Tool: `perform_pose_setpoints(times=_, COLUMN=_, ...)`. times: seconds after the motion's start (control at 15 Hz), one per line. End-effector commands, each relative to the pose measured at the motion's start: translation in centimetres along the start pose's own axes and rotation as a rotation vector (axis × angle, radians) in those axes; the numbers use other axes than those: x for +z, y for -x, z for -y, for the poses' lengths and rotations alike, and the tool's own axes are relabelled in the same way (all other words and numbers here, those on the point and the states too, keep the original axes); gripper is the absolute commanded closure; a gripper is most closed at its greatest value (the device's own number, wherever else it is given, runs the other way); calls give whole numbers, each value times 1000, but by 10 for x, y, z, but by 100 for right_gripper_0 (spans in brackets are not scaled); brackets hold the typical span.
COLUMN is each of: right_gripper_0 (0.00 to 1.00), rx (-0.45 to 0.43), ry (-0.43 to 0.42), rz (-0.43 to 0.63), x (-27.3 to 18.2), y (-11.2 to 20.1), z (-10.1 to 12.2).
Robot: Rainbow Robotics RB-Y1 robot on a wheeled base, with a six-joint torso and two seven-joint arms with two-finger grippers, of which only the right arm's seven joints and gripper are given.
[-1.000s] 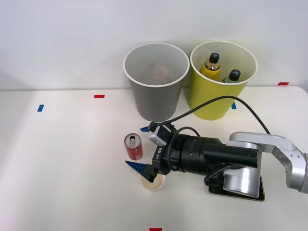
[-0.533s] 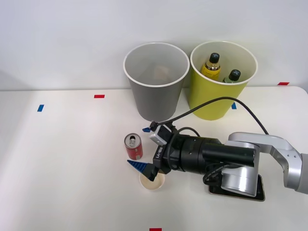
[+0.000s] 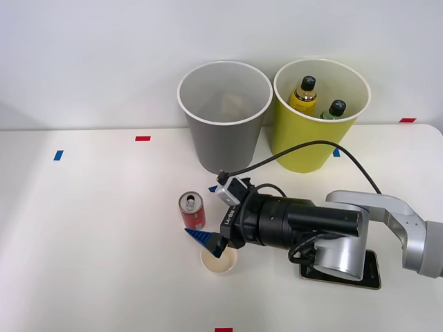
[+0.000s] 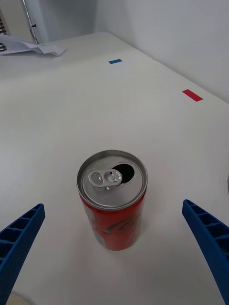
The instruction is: Put cans in the gray bin, plastic bottles in the light green bin
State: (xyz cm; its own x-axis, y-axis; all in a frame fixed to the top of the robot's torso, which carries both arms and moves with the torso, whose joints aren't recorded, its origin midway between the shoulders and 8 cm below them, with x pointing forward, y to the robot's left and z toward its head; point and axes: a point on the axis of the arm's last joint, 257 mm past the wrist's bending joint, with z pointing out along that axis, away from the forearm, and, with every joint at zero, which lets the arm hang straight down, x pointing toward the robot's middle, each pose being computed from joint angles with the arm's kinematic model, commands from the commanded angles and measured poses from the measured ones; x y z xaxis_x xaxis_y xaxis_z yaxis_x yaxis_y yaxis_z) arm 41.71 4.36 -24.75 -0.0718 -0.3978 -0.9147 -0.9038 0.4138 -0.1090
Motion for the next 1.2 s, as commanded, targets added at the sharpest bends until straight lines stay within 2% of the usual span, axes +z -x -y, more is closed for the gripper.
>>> perform_pose_setpoints(times=0.07, right_gripper_0=0, rx=24, ry=8, rz=-6, x=3, y=-2, z=-5)
perform_pose_setpoints(times=0.67, right_gripper_0=0, rx=57, ry=8, rz=-23, x=5, y=-6, z=-6)
perform_pose_setpoints(times=1.2, right_gripper_0=0, rx=36, ry=2, rz=-33, x=21, y=-4, z=1)
